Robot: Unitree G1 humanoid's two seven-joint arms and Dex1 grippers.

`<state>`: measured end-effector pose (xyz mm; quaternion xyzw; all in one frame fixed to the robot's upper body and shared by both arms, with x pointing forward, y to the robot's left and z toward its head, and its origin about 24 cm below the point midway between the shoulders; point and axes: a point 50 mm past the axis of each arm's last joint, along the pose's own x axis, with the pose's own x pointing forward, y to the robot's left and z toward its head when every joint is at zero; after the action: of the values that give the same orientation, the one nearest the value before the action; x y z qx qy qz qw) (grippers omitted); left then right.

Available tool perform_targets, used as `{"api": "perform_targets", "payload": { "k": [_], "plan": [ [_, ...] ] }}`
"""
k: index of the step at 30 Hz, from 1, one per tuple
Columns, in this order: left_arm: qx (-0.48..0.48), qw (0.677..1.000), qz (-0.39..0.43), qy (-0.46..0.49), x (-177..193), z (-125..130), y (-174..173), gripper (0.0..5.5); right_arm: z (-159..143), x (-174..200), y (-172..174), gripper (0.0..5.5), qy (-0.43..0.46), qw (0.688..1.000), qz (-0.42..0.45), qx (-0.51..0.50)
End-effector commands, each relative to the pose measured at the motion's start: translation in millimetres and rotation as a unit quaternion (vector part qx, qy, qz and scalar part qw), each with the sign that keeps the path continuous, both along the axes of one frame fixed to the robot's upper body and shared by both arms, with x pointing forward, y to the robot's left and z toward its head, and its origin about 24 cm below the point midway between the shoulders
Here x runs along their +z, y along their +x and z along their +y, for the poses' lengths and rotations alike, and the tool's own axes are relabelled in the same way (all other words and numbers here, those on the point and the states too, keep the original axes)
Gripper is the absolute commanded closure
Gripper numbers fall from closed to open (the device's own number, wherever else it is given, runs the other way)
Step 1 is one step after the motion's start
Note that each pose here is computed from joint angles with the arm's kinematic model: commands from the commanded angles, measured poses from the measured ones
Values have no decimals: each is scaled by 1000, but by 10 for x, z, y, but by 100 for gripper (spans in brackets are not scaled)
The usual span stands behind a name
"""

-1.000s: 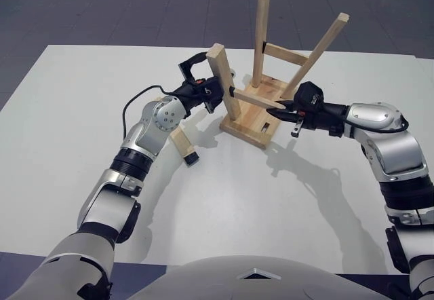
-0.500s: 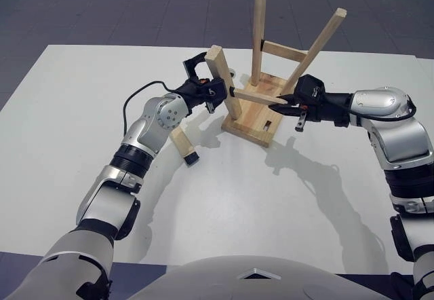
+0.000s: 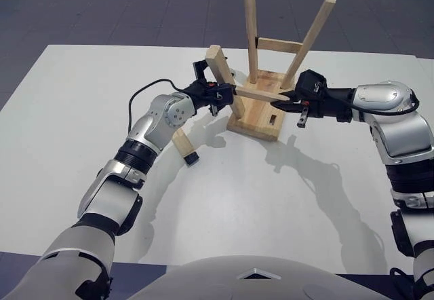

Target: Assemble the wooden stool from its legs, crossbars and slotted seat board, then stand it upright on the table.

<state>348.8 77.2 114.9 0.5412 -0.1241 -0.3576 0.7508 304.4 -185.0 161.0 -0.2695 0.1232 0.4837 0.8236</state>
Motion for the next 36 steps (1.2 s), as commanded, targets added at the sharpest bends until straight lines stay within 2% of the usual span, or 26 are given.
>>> {"api": "perform_targets", "payload": {
  "k": [1,9,16,26,31,36],
  "plan": [
    [-154,985,-53,-61,381,-696,-315,10,136,37,46,507,49,998,-30,8],
    [-177,980,-76,-53,490,-731,-413,10,39,-46,56,507,20,999,-42,13],
    [-174,980,-73,-59,462,-700,-457,10,-52,104,214,507,-1,998,-60,25],
    [-119,990,-54,-60,427,-461,-298,10,25,179,279,507,3,996,-76,47],
    [-78,992,35,-93,285,-268,-258,10,71,144,277,507,2,996,-77,53],
    [-128,957,207,-158,247,-240,-511,10,83,124,290,507,-12,995,-83,59]
  ]
}}
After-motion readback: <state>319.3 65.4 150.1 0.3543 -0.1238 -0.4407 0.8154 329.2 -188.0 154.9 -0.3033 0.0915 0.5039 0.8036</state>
